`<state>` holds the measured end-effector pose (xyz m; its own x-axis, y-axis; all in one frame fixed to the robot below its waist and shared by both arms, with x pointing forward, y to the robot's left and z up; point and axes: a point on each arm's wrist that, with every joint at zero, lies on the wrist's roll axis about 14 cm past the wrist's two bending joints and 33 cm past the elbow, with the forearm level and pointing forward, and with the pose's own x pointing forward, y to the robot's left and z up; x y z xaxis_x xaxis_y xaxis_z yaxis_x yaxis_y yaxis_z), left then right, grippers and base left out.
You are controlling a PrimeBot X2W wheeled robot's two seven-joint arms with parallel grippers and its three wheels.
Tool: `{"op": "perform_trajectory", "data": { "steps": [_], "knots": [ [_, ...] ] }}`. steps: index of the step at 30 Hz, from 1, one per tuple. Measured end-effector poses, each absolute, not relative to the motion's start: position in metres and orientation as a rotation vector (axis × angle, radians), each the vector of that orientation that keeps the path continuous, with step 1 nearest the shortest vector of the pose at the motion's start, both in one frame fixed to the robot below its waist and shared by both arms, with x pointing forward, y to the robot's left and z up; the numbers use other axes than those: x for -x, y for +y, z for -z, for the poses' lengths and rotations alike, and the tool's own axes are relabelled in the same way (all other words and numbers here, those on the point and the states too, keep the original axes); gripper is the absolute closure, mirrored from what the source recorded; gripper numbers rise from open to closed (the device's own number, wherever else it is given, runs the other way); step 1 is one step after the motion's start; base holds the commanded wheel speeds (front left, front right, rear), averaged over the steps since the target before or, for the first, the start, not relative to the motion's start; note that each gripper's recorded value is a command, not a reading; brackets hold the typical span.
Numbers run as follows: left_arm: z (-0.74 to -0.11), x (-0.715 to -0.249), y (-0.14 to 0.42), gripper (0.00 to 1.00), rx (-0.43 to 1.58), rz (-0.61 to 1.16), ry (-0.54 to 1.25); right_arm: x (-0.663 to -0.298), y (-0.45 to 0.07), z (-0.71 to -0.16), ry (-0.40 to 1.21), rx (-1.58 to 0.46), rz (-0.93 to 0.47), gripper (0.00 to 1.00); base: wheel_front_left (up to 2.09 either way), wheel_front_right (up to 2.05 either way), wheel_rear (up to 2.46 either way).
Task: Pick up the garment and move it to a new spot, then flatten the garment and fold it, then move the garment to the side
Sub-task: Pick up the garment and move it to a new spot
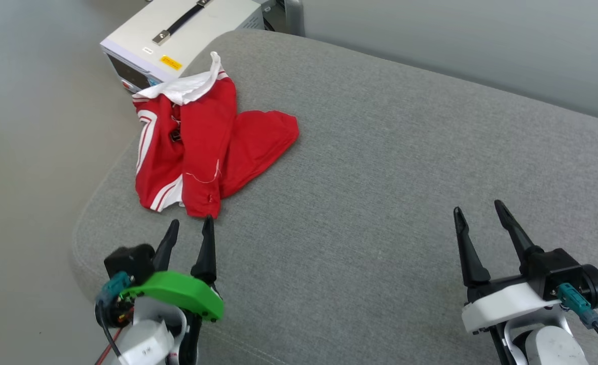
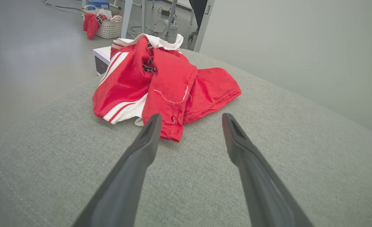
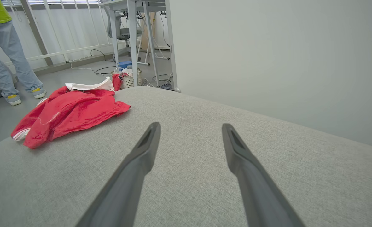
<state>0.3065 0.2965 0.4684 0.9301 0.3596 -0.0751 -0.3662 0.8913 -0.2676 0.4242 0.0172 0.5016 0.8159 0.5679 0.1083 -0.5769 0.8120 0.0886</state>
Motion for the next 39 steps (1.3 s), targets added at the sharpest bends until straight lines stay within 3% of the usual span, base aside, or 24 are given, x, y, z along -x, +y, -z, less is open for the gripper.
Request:
{"op": "perform_trajectory", "data": {
  "steps": [13,15,21,28,29,30,31,39],
  "knots": [
    [-0.465,-0.42,0.352,0.0,0.204,-0.283,0.344,-0.459,-0.022,-0.484,-0.084,-0.087,-0.495,0.0,0.0,0.0,0.0],
    [-0.446,-0.441,0.356,0.0,0.235,-0.262,0.505,-0.464,-0.035,-0.471,-0.058,-0.081,-0.46,0.0,0.0,0.0,0.0],
    [-0.404,-0.454,0.348,0.0,0.26,-0.216,0.737,-0.469,-0.048,-0.455,-0.025,-0.08,-0.426,0.0,0.0,0.0,0.0],
    [-0.363,-0.454,0.338,0.0,0.233,-0.191,0.884,-0.469,-0.068,-0.436,0.022,-0.067,-0.376,0.0,0.0,0.0,0.0],
    [-0.36,-0.455,0.338,0.28,0.232,-0.189,0.889,-0.469,-0.071,-0.435,0.026,-0.065,-0.368,0.0,0.0,0.0,0.0],
    [-0.36,-0.457,0.338,0.84,0.234,-0.189,0.886,-0.468,-0.074,-0.435,0.027,-0.062,-0.361,0.0,0.0,0.0,0.0],
    [-0.361,-0.459,0.338,1.0,0.239,-0.188,0.876,-0.468,-0.076,-0.435,0.026,-0.059,-0.355,0.0,0.0,0.0,0.0],
    [-0.391,-0.469,0.335,1.0,0.199,-0.169,0.682,-0.464,-0.083,-0.453,-0.008,-0.054,-0.337,0.0,0.0,0.0,0.0]
  ]
}}
